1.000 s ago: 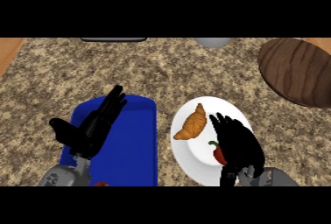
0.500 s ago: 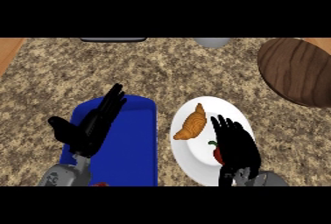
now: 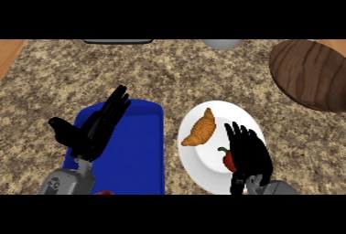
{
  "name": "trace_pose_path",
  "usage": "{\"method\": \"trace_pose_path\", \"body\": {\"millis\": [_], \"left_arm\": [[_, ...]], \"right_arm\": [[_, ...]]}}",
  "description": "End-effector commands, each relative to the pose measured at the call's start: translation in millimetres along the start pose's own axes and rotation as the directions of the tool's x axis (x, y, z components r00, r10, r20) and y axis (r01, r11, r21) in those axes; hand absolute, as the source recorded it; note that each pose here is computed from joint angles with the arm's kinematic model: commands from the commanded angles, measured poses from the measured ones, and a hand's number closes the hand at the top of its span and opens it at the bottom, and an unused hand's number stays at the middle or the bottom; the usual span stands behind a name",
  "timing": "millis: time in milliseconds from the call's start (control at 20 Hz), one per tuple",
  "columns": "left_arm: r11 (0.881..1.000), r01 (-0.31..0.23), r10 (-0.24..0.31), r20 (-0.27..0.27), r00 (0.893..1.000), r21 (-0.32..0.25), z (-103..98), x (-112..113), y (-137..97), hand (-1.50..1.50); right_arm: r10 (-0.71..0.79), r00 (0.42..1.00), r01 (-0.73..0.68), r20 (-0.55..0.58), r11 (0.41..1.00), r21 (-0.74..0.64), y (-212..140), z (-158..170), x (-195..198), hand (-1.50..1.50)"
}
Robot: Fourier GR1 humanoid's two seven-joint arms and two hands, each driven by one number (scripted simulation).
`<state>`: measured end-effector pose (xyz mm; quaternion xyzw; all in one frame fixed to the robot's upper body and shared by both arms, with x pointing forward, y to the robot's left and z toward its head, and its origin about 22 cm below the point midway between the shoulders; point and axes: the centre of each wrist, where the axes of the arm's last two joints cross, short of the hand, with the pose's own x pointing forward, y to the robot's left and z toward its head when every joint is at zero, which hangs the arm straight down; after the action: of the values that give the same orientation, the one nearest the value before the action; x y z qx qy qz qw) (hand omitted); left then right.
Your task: Pick the bell pepper from the plate and place it in the bowl
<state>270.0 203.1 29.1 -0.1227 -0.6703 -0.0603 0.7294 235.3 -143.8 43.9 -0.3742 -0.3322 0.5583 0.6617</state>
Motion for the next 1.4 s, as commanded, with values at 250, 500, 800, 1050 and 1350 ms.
{"method": "trace_pose_path", "body": {"millis": [250, 500, 800, 1050, 1350], "left_arm": [[1.000, 0.017, -0.017, 0.014, 1.000, -0.005, 4.6, 8.1, -8.3, 0.00], [1.000, -0.004, 0.004, 0.007, 1.000, -0.003, 7.9, -7.8, -9.7, 0.00], [1.000, -0.023, 0.023, 0.008, 1.000, -0.012, -7.2, 16.9, -4.9, 0.00], [1.000, -0.004, 0.004, 0.020, 1.000, 0.011, 1.7, -6.4, -10.2, 0.00], [1.000, -0.005, 0.006, 0.016, 1.000, -0.018, 10.5, 2.2, 7.5, 0.00]], "right_arm": [[-0.001, 0.997, 0.004, 0.072, 0.999, -0.043, 19.9, -9.0, -2.2, 1.50], [0.031, 0.993, -0.024, 0.111, 0.998, -0.063, 28.0, -19.4, -11.2, 1.50], [0.064, 0.991, -0.056, 0.115, 0.996, -0.073, 33.4, -42.0, 1.5, 1.50], [-0.035, 0.998, 0.039, 0.056, 0.997, -0.072, 6.0, -68.9, -25.3, 1.50], [-0.029, 1.000, 0.027, -0.011, 0.985, -0.171, -24.3, -86.4, -51.8, 1.50]]}}
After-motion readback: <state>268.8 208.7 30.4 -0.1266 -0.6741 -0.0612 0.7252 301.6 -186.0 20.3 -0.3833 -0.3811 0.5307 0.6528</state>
